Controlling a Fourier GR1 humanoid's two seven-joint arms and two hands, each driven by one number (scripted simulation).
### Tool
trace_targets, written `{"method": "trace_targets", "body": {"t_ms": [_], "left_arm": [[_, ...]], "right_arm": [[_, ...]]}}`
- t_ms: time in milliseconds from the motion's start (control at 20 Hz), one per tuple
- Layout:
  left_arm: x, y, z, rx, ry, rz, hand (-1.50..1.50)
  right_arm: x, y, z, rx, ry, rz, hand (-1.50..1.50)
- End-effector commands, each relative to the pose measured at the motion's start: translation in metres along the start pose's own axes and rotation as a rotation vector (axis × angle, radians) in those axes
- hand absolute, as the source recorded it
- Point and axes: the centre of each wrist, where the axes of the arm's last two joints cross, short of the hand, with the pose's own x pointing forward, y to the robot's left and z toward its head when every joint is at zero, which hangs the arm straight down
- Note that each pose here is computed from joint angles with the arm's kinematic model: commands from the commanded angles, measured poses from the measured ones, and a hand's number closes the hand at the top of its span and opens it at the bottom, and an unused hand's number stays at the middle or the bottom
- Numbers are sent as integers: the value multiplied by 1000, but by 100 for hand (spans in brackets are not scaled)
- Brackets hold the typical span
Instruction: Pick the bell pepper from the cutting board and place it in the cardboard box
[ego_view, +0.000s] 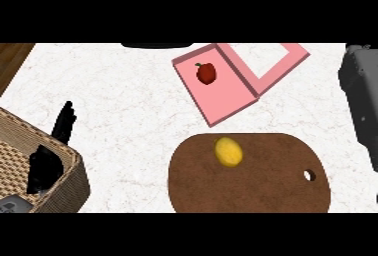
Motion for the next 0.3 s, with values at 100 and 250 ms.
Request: {"method": "trace_targets", "body": {"t_ms": [100,250], "left_arm": [[-13,-5,7,-63,81,-29,0],[-9,-1,10,-74,65,-23,0]], "right_arm": [[-26,-107,-12,-4,-24,-9,-150],[-33,-133,-12,29,-33,-5,-150]]}}
